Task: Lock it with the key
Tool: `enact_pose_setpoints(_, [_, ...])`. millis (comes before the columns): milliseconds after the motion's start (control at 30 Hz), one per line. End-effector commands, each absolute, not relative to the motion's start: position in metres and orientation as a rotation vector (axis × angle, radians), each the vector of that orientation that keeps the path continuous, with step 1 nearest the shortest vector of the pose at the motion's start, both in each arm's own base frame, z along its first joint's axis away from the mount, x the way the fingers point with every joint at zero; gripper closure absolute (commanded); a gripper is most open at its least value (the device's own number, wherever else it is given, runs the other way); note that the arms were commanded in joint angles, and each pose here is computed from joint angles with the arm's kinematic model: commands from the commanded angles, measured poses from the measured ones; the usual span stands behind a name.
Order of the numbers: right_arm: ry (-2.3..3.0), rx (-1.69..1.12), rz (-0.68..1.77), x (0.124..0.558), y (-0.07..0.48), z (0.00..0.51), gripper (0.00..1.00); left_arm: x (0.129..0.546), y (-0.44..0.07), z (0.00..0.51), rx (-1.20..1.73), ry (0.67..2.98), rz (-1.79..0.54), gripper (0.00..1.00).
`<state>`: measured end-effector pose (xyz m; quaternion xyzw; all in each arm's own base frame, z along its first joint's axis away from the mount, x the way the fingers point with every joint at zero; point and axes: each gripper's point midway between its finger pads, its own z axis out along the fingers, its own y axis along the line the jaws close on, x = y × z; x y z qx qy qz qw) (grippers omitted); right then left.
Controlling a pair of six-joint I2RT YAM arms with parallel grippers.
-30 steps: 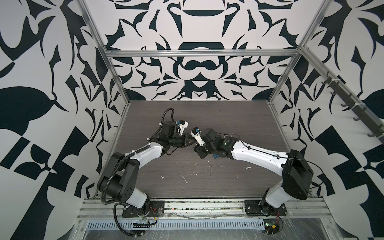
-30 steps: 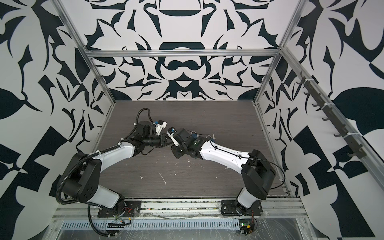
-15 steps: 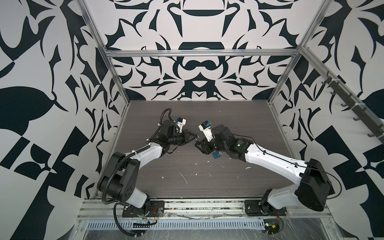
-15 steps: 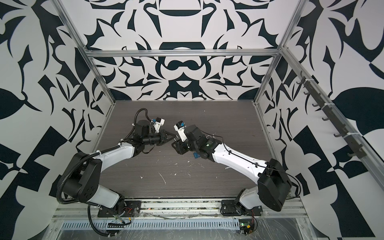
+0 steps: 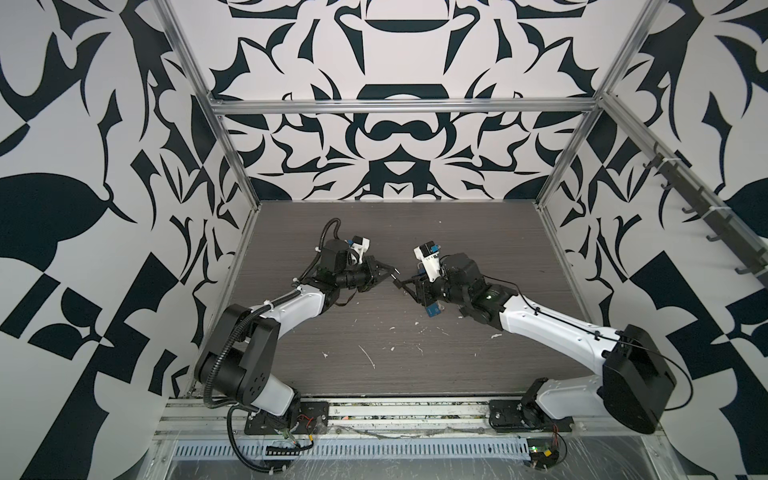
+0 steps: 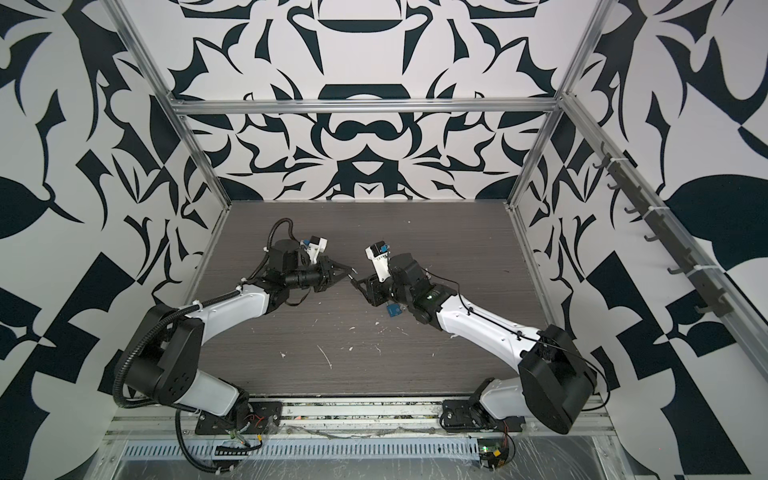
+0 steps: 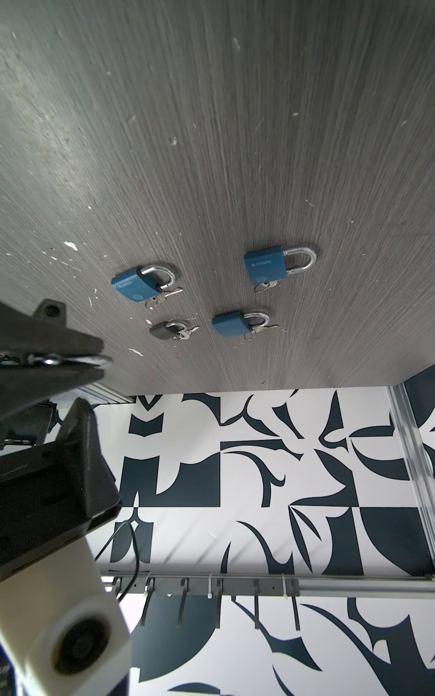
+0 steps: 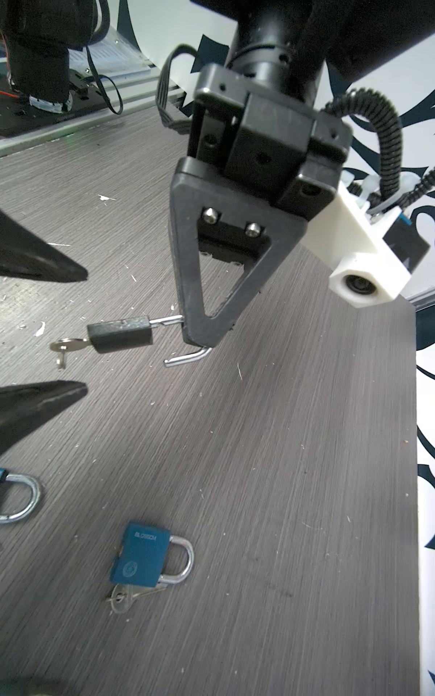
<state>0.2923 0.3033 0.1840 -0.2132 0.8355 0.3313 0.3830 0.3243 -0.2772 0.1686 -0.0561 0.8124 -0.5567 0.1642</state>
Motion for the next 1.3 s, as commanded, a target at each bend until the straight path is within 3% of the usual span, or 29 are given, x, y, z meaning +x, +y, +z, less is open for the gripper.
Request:
enact_pose_setpoints(0, [2.036, -0.577, 0.889, 0.298, 0.317, 0.204, 0.56, 0.326, -0.279, 0.187, -0.155, 2.284, -1.624, 1.0])
enact_pose_setpoints(533, [2.044, -0.635, 0.875, 0.313, 0.333, 0.196, 0.68, 0.324, -0.28, 0.193, -0.176, 2.283, -1.655, 1.0])
enact_pose_setpoints(1267, [2.096, -0.645, 0.885, 0.309, 0.335, 0.18, 0.67, 0.326, -0.28, 0.196, -0.19, 2.261, -1.666, 1.0])
